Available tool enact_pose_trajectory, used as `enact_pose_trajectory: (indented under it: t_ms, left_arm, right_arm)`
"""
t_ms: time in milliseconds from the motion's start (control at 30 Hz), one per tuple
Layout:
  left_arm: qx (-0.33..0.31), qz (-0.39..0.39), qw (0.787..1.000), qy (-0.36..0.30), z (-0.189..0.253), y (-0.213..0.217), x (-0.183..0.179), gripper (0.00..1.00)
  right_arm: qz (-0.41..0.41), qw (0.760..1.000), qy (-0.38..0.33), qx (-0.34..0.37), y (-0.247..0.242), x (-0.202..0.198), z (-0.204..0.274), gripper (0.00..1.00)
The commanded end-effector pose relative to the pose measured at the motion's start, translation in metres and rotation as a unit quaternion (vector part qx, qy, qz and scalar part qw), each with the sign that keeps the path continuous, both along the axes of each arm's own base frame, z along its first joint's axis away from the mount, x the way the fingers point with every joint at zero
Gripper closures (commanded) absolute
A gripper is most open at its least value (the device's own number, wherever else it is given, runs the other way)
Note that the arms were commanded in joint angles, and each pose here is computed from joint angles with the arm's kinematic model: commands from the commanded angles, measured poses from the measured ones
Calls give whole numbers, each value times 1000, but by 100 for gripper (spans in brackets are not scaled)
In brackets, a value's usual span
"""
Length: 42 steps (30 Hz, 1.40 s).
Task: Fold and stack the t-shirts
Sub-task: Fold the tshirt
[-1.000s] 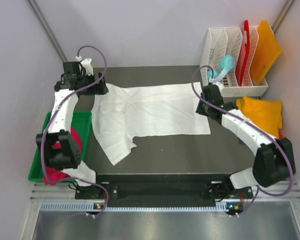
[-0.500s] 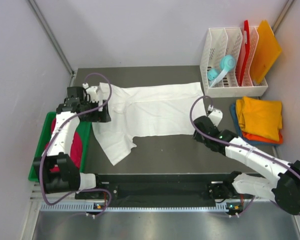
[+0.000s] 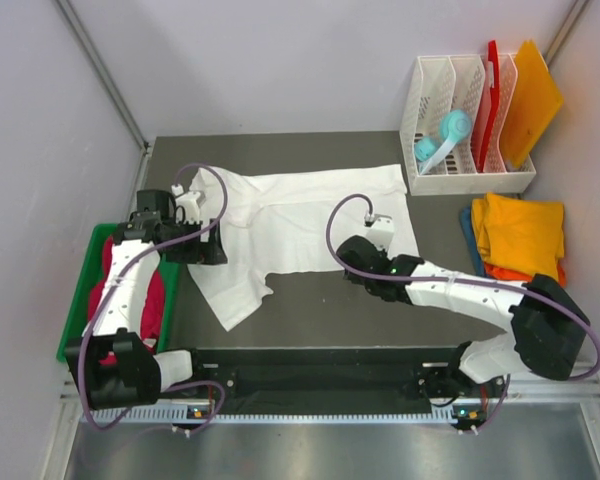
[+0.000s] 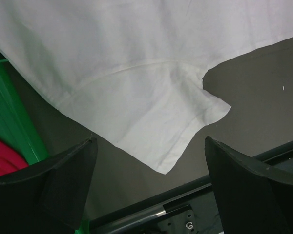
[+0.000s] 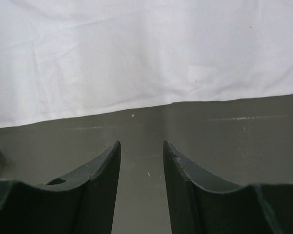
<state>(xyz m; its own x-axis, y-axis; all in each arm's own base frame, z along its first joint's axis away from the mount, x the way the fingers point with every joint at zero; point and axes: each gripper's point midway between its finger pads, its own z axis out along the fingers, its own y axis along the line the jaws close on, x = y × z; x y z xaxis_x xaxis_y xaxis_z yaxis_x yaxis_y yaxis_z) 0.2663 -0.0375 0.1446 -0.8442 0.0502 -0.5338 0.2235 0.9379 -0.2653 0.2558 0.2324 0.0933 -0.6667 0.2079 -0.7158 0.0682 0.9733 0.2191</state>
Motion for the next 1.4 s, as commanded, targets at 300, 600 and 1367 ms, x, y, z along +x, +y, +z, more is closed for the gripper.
enact_pose_trajectory:
  t_ms: [300, 600, 1367]
  left_arm:
    - [-48, 15, 999, 10, 3, -20, 14, 4]
    - [-26, 38, 999, 0, 1, -12, 23, 3]
    - [32, 82, 995, -54, 11, 14, 37, 2]
  right_arm:
    - [-133, 986, 60, 76, -69, 0, -45, 65]
    - [-202, 976, 44, 63, -107, 37, -33, 66]
    - [-256, 966, 22, 38, -187, 49, -12, 64]
